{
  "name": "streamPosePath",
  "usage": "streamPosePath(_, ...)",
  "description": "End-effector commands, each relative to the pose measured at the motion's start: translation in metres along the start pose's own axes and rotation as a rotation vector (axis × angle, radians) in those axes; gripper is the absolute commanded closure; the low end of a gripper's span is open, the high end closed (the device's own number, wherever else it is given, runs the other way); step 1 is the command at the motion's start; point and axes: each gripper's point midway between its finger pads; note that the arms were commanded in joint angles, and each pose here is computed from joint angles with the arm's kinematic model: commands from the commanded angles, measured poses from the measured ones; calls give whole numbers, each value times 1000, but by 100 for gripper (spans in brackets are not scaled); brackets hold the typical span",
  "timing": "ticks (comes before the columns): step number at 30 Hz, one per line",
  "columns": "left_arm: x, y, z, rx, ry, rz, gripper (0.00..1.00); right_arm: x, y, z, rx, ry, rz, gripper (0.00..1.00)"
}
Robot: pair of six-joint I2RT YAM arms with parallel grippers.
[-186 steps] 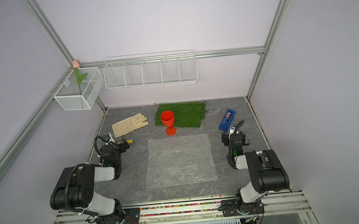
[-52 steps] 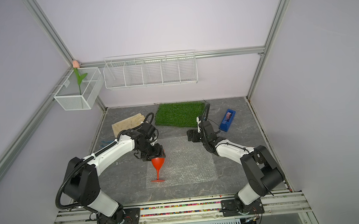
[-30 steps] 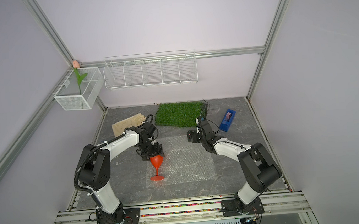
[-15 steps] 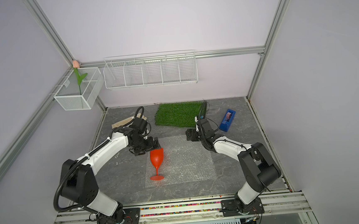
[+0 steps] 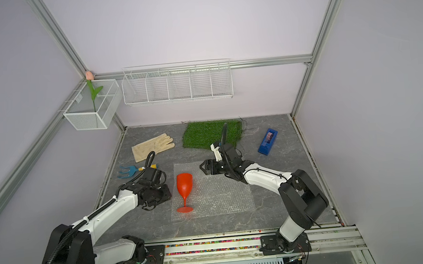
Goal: Wrap wine glasses in bubble wrap
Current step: Place the wine glass on the bubble wrap, then wrap the wine glass in bubble wrap.
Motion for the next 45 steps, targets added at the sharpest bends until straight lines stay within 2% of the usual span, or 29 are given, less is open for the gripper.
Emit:
streamPosePath(1, 15, -10, 2, -58, -74, 33, 63, -7, 11, -6, 26, 24, -33, 19)
streamPosePath(4, -1, -10, -6, -71, -6, 25, 68, -12, 15, -8, 26, 29, -32, 19)
streamPosePath(7, -17, -10, -15, -102, 58, 28, 68, -12, 16, -9, 21, 27, -30, 20)
streamPosePath(10, -30, -14, -18, -154, 97, 24, 60, -9, 16, -10, 16, 24, -32, 21)
streamPosePath(14, -37, -10, -20, -149, 117, 12, 59, -7, 18, -10, 18, 20, -36, 23)
streamPosePath(19, -42, -14, -22, -175, 141, 14, 63, -10, 15, -12, 14, 25, -43, 23)
streamPosePath(23, -40, -12, -21, -164, 131, 12, 74, -12, 12, -12, 7, 25, -48, 24)
streamPosePath(29, -28, -16, -15, -166, 84, -25, 99, -16, 13, -12, 14, 39, -52, 26)
streamPosePath(39, -5, -46, 11, -291, -2, -71, 100, -31, 18, -13, 102, 67, -126, 29)
streamPosePath(45, 2, -67, 33, -360, -29, -90, 100, -55, 1, -23, 104, 111, -193, 31)
Point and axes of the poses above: each gripper's point midway between its finger pads, its own z axis back along the fingers, its own y axis along the line the jaws close on, x = y × z, and after that the axes turned 1 degree about -z, right-handed
